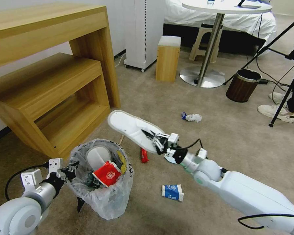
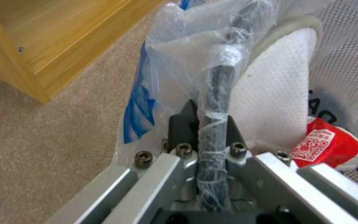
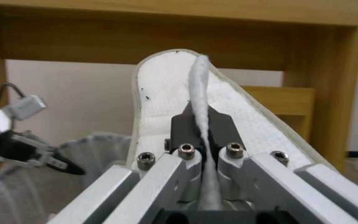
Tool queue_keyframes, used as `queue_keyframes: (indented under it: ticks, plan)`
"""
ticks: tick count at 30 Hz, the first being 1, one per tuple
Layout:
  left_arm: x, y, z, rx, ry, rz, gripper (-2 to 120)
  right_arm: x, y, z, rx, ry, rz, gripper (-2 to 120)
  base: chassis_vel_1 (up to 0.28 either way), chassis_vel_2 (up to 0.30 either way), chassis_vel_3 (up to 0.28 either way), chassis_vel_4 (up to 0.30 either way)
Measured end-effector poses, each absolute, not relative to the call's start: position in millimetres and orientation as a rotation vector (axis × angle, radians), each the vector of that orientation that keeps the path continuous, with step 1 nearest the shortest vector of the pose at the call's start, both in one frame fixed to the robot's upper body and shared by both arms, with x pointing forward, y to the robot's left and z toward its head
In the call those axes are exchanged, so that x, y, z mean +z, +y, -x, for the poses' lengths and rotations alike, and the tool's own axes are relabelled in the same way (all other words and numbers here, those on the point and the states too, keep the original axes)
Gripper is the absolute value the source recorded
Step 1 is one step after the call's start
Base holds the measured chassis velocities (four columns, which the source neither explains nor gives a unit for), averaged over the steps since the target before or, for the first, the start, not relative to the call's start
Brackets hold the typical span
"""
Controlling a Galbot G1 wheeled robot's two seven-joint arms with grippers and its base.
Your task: Pick up the trash bin and place the garbage on the floor into it.
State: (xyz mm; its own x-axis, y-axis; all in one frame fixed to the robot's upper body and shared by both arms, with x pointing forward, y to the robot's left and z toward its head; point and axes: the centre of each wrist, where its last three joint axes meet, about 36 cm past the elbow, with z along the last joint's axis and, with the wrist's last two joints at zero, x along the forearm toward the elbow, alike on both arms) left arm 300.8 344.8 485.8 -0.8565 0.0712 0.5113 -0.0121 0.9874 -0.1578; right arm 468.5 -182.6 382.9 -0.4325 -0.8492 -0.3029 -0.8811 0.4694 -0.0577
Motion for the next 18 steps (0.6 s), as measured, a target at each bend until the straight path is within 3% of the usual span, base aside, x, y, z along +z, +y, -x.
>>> queue_keyframes:
  ticks: [18]
  plan:
    - [482, 346, -303, 0.229, -2.59, 0.034, 0, 379, -115, -501, 0.065, 2.267, 1.666, 0, 0.0, 0.0, 0.0, 0.0]
